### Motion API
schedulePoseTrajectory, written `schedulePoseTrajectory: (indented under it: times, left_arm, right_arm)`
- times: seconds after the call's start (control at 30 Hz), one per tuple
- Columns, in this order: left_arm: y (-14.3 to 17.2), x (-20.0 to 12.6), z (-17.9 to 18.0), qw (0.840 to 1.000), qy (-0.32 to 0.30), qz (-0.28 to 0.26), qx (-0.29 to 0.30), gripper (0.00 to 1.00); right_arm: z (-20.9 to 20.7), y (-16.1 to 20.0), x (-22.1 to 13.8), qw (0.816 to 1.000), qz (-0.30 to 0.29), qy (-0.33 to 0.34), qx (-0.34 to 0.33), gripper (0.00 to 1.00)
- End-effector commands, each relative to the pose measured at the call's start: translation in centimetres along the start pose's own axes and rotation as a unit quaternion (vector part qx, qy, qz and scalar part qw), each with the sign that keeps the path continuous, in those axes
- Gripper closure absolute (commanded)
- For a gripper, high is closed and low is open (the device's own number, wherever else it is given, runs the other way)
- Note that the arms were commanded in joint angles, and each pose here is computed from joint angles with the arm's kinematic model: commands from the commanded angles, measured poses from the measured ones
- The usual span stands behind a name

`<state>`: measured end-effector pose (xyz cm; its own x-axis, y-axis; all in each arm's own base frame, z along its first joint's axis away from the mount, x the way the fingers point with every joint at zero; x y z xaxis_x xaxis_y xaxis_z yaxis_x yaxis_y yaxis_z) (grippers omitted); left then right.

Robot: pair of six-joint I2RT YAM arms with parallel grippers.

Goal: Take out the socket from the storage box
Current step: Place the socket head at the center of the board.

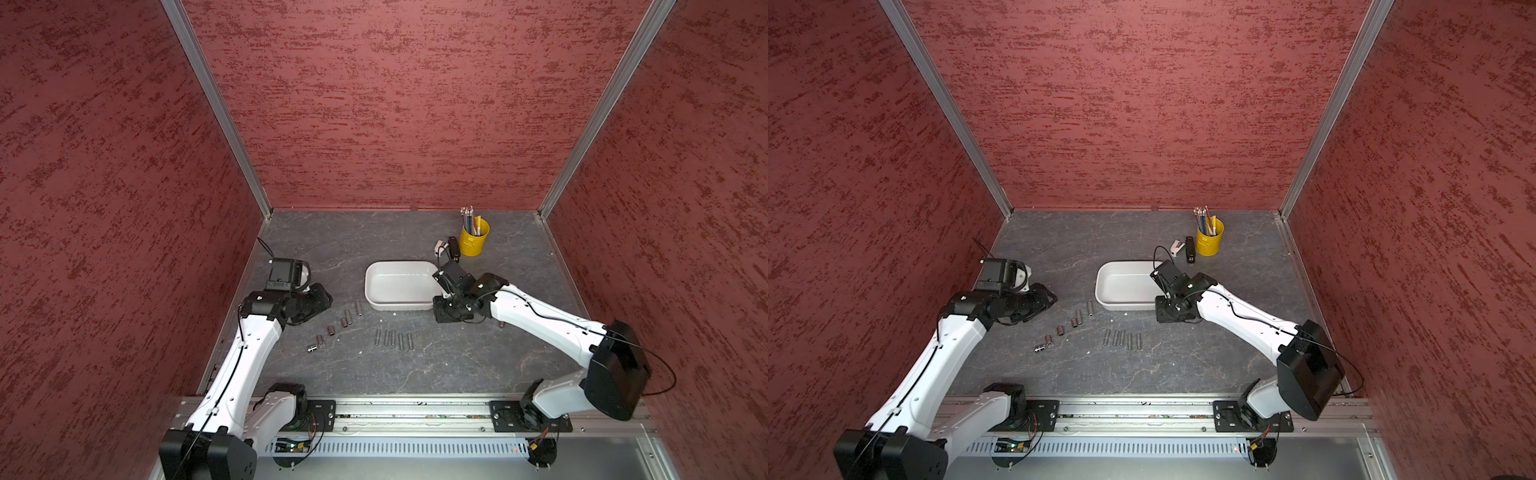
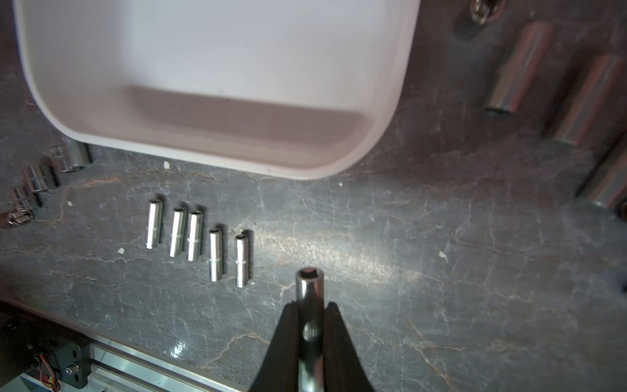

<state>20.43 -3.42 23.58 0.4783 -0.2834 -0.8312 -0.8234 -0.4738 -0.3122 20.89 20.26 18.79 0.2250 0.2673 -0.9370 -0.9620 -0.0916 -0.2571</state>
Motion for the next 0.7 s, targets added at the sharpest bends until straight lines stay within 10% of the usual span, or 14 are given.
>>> schedulePoseTrajectory:
  times: [0.0,0.67]
  left_arm:
    - [-0.1,-0.2,0.0,1.0,0.007,-0.011,0.008,0.55]
    - [-0.1,-0.1,0.0,1.0,0.001,-0.011,0.008,0.55]
  right_arm:
    - [1.2,0.6,1.1,0.999,-0.02,-0.033,0.022,0.96]
    - [3.1,3.4,8.3,0.999,0.016,-0.004,0.04,0.94]
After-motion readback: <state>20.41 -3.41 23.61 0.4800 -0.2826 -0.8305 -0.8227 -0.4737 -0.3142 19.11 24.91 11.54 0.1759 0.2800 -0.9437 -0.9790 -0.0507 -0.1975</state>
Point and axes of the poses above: each gripper's point midway between its finger pads, its own x axis out along the fingers, its own z axis along the line the jaws close on, y = z × x, the point moved 9 cm from there along -x, back along the fingers, and after that the axes turned 1 degree about -x, right-handed, at the moved point
